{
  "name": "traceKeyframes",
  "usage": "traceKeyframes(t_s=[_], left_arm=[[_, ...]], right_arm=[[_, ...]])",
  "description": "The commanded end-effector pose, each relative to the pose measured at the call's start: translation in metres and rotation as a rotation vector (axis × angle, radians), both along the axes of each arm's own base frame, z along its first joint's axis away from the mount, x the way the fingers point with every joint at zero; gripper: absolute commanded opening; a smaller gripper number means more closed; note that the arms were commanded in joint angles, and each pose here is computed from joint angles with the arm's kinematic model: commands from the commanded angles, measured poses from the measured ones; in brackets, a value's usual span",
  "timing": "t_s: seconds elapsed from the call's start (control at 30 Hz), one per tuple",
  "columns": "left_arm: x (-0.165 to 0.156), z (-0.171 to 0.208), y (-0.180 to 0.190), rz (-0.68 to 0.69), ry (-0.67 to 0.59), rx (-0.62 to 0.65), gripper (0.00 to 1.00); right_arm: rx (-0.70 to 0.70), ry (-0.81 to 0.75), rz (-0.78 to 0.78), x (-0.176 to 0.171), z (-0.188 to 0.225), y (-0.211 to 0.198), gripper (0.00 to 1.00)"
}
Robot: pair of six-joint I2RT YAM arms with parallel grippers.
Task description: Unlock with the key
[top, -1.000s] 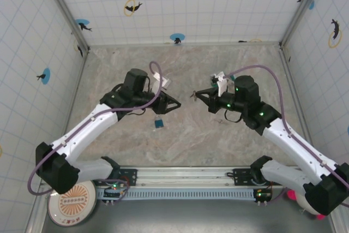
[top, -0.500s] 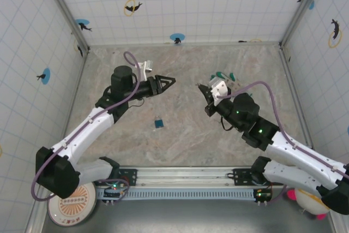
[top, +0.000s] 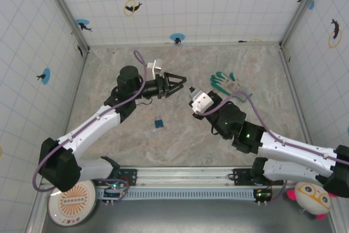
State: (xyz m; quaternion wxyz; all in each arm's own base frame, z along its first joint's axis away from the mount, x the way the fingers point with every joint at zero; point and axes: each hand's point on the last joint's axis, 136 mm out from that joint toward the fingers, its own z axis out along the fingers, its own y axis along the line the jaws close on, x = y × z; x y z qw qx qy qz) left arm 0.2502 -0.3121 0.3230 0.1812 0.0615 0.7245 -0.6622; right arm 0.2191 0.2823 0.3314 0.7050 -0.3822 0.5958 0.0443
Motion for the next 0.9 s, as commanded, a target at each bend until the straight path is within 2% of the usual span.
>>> traceKeyframes(t_s=[0.0, 0.53, 0.63, 0.87], left_arm=[[-0.011, 0.027, -0.007, -0.067, -0.024, -0.084, 0.69], [-0.016, 0.027, -0.016, -0.118, -0.006, -0.092, 0.51], [-0.016, 0.027, -0.016, -0.118, -0.008, -0.093, 0.45], [-0.014, 0.024, -0.017, -0.115, -0.008, -0.087, 0.19]], right_arm=[[0.01, -0.08, -0.042, 0.001, 0.023, -0.001, 0.0], [-0.031, -0.132, -0.04, -0.005, 0.02, 0.007, 0.0], [-0.054, -0.136, -0.035, -0.007, 0.017, 0.009, 0.0], [-0.096, -0.142, -0.034, -0.011, 0.008, 0.006, 0.0]])
